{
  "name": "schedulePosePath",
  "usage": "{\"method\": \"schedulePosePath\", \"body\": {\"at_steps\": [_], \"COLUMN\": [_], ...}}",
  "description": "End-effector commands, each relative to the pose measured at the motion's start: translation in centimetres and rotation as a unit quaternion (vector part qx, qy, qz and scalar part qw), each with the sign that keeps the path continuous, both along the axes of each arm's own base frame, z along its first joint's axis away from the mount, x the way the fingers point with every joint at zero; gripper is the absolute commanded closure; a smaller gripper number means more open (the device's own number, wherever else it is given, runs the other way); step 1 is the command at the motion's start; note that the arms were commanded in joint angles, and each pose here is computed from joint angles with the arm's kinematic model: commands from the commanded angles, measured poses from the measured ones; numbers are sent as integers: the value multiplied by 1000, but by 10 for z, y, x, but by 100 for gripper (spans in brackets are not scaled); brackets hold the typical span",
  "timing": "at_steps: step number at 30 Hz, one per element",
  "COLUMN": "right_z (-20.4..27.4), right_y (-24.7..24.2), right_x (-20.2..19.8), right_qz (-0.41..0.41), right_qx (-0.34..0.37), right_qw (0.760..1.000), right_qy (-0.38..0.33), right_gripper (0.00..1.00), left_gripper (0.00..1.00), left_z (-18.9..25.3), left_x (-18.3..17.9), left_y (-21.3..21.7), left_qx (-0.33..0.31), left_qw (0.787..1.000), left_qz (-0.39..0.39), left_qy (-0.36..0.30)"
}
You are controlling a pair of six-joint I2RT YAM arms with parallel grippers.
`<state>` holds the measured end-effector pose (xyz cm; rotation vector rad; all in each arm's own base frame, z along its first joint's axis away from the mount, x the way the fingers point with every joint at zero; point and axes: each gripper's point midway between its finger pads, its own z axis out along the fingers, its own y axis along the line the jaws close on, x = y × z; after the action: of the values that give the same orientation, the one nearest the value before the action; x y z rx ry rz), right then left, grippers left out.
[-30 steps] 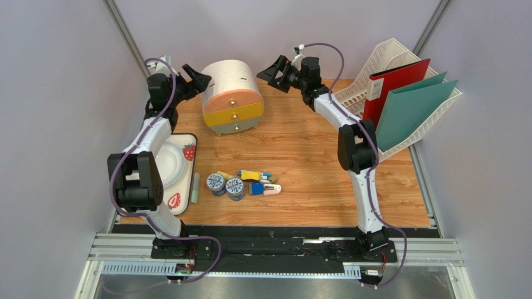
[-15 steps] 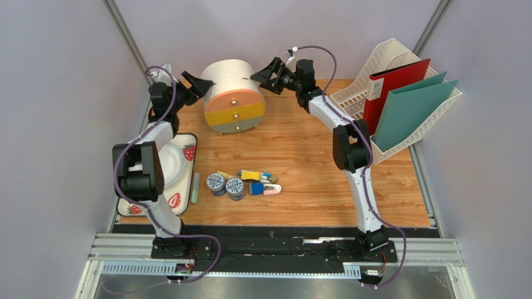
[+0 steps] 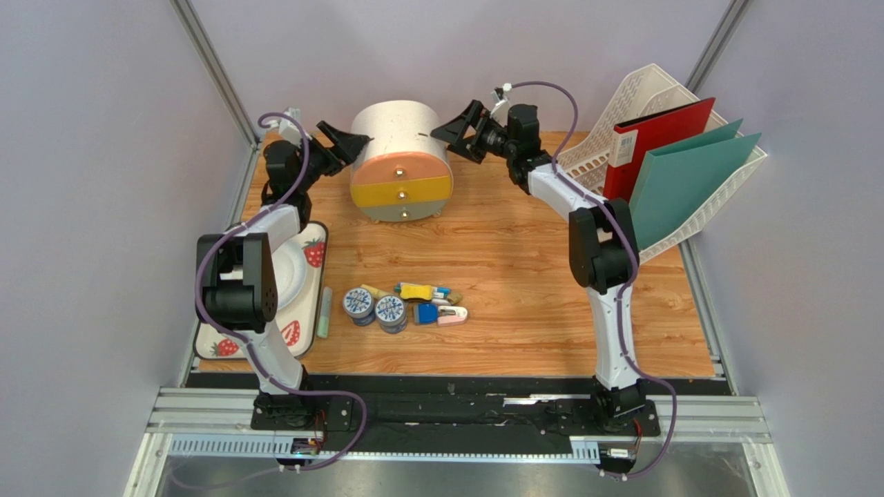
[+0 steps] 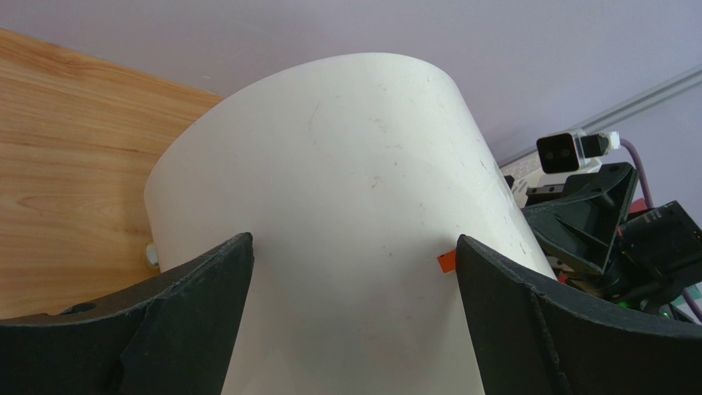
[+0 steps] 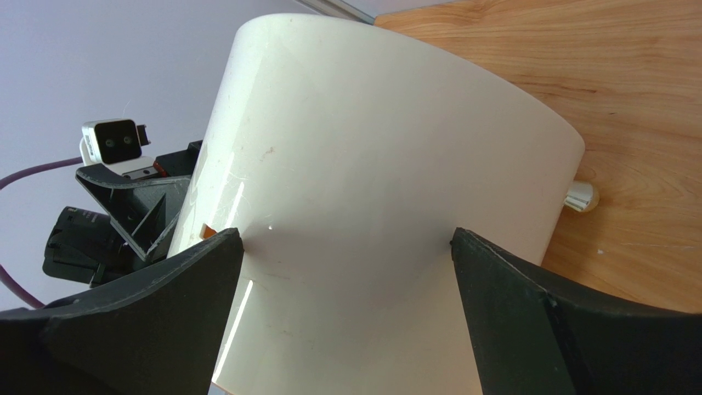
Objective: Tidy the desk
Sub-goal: Move the storage box to the center of the board.
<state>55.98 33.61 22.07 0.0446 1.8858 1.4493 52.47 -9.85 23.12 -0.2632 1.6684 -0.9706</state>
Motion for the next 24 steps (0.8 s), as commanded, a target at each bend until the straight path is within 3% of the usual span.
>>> {"method": "schedulePosePath", "body": {"at_steps": [1,9,14,17,22,24], "right_z": [-6,6,32,57,100,86], "right_y": [10,-28,-77,-98,-123,-128], "right_x": [-34,-57,-35,-38,-76,-91], "right_qz": [29,-25,-103,-131,-166,-166], "right_qx": [-33,-106,-208,-235,-239,-242], "right_qw": [999,994,972,962,953,954], "right_qy": [1,-7,-34,-42,-83,-65], "right_gripper": [1,1,1,1,1,1], "left_gripper": [1,1,1,1,1,1], "left_z": [-14,-14,-7,-2,11,14], "left_x": [-45,-69,-82,-88,-98,-100], "left_y": [-76,-98,-96,-90,-84,-82], "left_qx": [-13,-14,-15,-7,10,14], "left_qw": [991,989,991,993,994,995], "left_qz": [-124,-138,-125,-111,-97,-95], "left_qy": [37,47,49,49,40,40]}}
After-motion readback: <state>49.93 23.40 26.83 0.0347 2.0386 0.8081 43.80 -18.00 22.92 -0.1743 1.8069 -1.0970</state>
